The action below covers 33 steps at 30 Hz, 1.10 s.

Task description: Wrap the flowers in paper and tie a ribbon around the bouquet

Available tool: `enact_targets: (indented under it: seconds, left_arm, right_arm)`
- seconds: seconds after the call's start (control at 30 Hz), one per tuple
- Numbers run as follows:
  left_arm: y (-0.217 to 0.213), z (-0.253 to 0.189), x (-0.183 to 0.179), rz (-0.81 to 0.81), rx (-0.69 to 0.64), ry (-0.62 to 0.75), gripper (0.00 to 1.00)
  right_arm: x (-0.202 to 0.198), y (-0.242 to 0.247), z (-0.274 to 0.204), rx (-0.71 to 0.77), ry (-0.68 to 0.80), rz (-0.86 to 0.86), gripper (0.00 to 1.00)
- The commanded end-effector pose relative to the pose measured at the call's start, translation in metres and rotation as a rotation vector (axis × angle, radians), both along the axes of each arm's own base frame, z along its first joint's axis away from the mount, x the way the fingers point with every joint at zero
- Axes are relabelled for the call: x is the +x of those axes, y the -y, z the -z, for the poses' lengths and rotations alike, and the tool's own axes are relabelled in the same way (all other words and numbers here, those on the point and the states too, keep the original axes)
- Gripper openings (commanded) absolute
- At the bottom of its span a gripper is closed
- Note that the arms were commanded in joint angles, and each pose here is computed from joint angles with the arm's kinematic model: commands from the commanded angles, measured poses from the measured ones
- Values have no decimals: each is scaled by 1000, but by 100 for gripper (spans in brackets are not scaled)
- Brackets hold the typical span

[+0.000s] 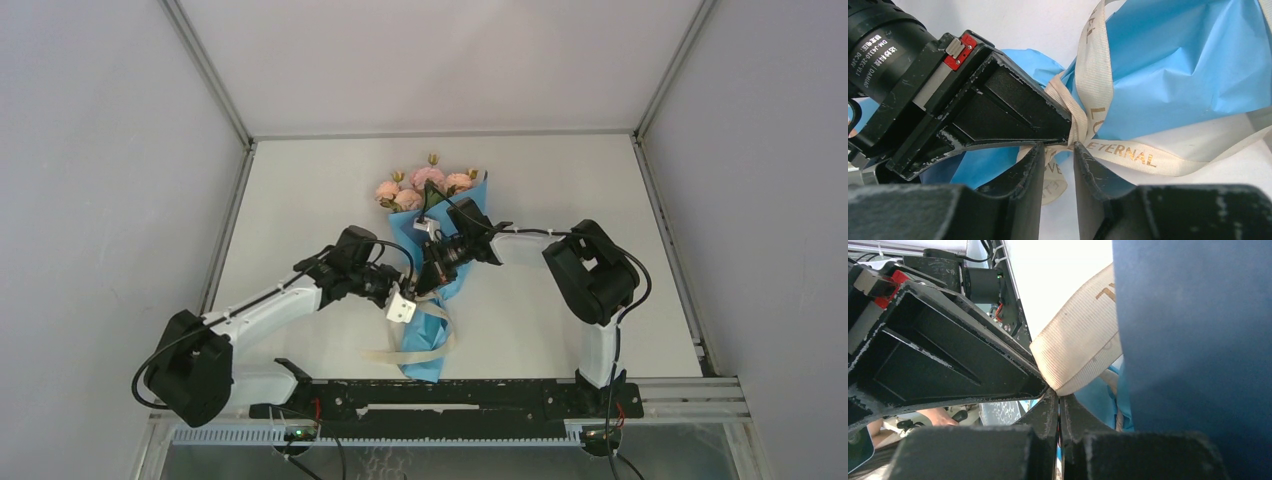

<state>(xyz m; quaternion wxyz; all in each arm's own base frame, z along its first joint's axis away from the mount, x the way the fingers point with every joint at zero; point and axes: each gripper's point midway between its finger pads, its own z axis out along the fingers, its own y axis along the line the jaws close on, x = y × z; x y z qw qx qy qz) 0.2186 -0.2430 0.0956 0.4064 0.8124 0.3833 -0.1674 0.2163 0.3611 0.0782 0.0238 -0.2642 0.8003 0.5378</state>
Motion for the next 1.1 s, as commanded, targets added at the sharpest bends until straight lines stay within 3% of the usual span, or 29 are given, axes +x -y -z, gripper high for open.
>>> enact_targets:
  seconds: [0.0,0.27,0.7,1.07]
  left_arm:
    - [12,-9,7,29,-32,59,30]
    - [6,3,9,7,6,61,25]
    - [0,12,2,21,49,47,31]
    - [-6,19,-8,36,82,6,30]
  right_arm:
    - [0,-3,-20,54,40,-17,4]
    - [1,-3,-22,57,39,-12,4]
    - [4,-2,-20,37,40,10,4]
    - [6,-3,-18,36,31,18,3]
